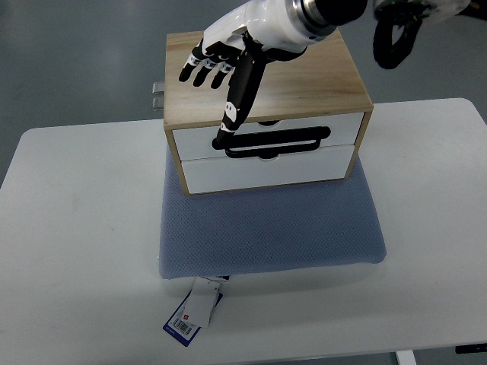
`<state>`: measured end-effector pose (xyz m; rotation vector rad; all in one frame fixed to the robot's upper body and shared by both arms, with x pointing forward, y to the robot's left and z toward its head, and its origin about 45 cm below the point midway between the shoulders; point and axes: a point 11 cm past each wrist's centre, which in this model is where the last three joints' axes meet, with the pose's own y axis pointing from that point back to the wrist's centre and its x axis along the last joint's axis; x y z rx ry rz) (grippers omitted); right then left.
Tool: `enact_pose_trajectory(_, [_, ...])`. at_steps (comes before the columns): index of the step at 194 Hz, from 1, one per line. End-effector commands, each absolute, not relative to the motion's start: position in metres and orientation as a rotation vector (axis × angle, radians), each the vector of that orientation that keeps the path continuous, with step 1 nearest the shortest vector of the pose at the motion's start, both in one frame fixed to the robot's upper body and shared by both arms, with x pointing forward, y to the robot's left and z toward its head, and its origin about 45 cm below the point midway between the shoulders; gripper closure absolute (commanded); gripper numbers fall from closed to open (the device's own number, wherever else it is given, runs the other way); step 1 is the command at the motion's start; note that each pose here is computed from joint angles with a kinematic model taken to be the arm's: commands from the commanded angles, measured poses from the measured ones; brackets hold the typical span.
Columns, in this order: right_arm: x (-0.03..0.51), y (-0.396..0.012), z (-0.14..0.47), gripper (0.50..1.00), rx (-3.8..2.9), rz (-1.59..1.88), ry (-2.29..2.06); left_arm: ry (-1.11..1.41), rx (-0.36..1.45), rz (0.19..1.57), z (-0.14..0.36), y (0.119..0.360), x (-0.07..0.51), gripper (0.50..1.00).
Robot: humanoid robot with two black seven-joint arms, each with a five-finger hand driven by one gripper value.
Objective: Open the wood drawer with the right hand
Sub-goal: 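Lower the right hand and hook fingers behind the upper black handle, then pull the upper drawer toward the robot with the right hand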
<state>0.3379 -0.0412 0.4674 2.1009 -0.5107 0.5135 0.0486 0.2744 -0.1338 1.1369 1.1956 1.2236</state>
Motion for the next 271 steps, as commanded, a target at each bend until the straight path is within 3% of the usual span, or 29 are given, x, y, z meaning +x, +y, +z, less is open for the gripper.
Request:
enact_pose_trajectory(1, [0.339,-0.036,0.453,0.562,2.1,0.456,-0.566,1.196,1.139,1.227,-0.134,0.276,0.048,0.5])
enact_pose_trajectory(148, [0.375,-0.096,0.365,0.56,1.868,0.512,-0.47,1.195,1.14,1.228,-0.134,0.276,0.048,0.5])
enact_pose_trajectory(271, [0.366,-0.109,0.341,0.56,1.842,0.47,-0.268,1.196,1.141,1.23,-0.134,0.277,0.048,0.5])
